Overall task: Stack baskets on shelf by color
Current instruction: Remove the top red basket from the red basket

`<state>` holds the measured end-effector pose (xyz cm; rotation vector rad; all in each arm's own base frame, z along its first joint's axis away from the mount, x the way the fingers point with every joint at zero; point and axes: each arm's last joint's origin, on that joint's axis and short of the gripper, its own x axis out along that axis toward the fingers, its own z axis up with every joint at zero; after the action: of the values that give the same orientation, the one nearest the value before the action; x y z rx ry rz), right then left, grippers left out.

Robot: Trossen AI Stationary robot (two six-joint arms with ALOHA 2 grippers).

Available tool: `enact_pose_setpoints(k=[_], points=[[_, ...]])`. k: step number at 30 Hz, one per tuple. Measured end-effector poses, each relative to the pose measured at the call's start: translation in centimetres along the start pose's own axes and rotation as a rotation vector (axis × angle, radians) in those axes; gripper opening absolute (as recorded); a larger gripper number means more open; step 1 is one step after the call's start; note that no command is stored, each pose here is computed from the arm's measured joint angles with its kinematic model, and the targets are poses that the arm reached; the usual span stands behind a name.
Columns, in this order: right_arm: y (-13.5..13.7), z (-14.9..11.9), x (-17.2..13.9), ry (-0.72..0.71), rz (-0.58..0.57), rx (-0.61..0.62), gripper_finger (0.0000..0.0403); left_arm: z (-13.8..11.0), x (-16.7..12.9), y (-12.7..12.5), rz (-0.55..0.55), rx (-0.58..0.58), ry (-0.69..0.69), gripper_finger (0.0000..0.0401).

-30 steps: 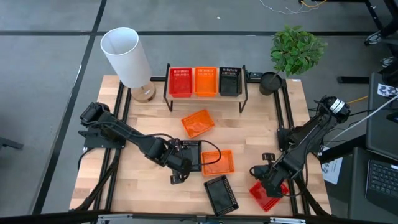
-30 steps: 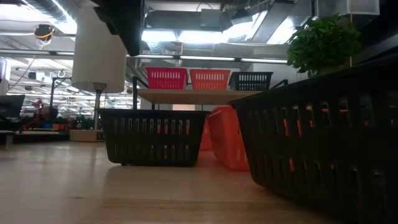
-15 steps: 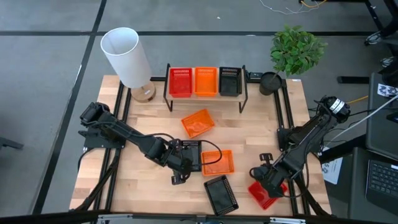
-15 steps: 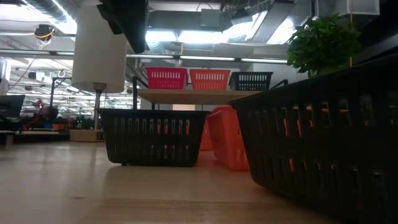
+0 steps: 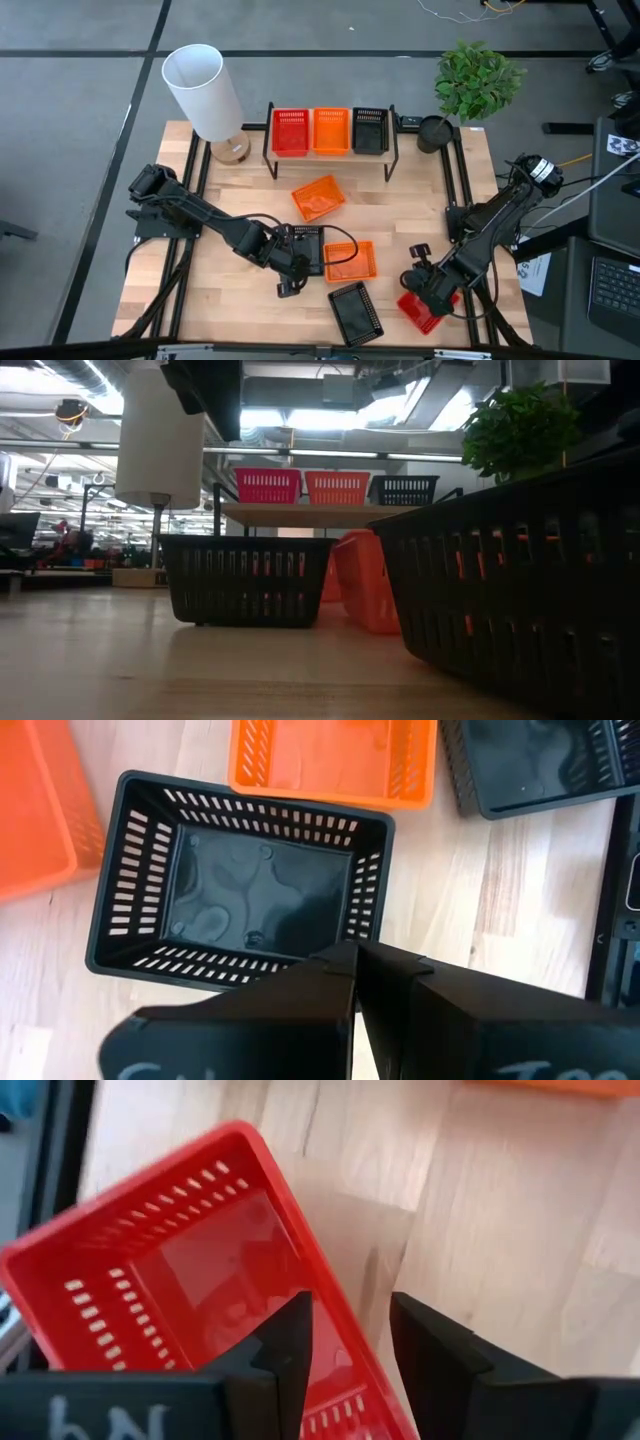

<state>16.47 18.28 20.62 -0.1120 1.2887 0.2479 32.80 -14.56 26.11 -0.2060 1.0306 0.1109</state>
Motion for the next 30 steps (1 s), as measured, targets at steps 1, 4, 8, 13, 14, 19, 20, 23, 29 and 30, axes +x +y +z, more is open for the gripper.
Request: enact_pose_setpoints(k=[1,4,8,13,14,19,20,23,29,30], points=[[0.0,-0.1,0.0,0.009,-0.003,0.0,0.0135,0.0,0.0,0.0,0.0,0.0,-0.001,0.0002],[-0.1,-0.3,0.0,0.043,0.001,0.011,0.0135,0.0,0.0,0.0,-0.001,-0.001,-0.001,0.0002],[0.0,-0.3,0.5,0.06,-0.01,0.005,0.0135,0.1,0.0,-0.1,-0.007,-0.003,-0.01,0.0002],[0.1,-0.3,1.4,0.095,-0.029,-0.012,0.0135,0.1,0.0,-0.1,-0.008,-0.003,-0.012,0.0002],[0.2,-0.3,1.6,0.098,-0.032,-0.01,0.0134,0.1,0.0,-0.1,-0.008,-0.003,-0.012,0.0002],[0.2,-0.2,1.7,0.095,-0.03,-0.009,0.0111,0.1,0.0,-0.1,-0.007,-0.003,-0.012,0.0002],[0.2,-0.2,1.7,0.095,-0.03,-0.009,0.0106,0.1,0.0,-0.1,-0.007,-0.003,-0.012,0.0002],[0.2,-0.2,1.7,0.099,-0.024,-0.008,0.0093,0.1,0.0,-0.1,-0.007,-0.003,-0.012,0.0002],[0.2,-0.2,1.7,0.1,-0.024,0.022,0.0085,0.1,0.0,-0.1,-0.007,-0.003,-0.012,0.0002],[0.2,-0.2,1.7,0.1,-0.025,0.027,0.0086,0.1,0.0,-0.1,-0.007,-0.003,-0.011,0.0002]])
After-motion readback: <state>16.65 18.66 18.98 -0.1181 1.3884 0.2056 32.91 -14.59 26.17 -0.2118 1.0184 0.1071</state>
